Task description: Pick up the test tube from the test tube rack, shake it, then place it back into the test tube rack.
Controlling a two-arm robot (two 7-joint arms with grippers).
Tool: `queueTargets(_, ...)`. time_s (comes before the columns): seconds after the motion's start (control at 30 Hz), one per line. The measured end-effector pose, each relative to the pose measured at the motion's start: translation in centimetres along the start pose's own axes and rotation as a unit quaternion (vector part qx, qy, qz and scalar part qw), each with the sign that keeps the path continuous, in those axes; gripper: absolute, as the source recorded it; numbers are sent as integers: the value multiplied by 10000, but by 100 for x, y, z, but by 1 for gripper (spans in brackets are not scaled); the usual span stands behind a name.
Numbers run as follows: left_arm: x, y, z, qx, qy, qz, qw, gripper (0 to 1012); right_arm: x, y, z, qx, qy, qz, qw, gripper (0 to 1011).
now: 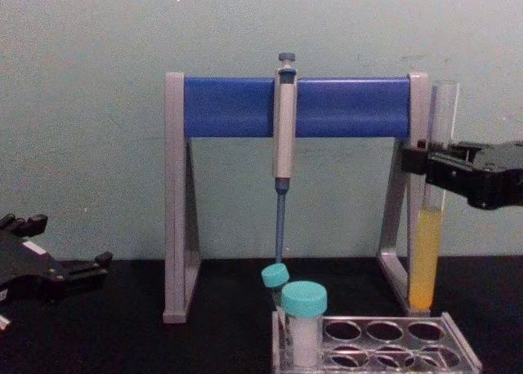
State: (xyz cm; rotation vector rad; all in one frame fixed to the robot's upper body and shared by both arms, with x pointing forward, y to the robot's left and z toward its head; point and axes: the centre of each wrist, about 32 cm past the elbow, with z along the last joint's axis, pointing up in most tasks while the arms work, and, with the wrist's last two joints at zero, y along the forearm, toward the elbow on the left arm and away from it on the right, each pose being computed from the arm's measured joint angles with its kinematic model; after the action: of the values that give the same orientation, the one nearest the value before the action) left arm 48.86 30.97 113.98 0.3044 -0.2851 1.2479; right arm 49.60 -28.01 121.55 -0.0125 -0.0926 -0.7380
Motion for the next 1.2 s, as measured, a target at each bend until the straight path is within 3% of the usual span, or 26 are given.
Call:
queueTargets(0.17,0,0,0,0,0,0,10000,1010,-97,32,-20,26,124,289,9995,232)
queueTargets(0.3,0,0,0,0,0,0,10000,1010,-108,143,-41,87,181,447,9988,232)
queueTargets(0.5,0,0,0,1,0,0,10000,1009,-52,324,-73,195,196,515,9983,232)
queueTargets(0.53,0,0,0,1,0,0,10000,1010,3,425,-80,249,180,501,9983,232)
queueTargets(0.67,0,0,0,0,0,0,10000,1010,78,513,-83,264,140,422,9987,232)
queueTargets(0.87,0,0,0,0,0,0,10000,1010,178,517,-83,214,76,195,9996,232)
queueTargets(1.2,0,0,0,0,0,0,10000,1010,220,455,-81,183,63,64,9998,232)
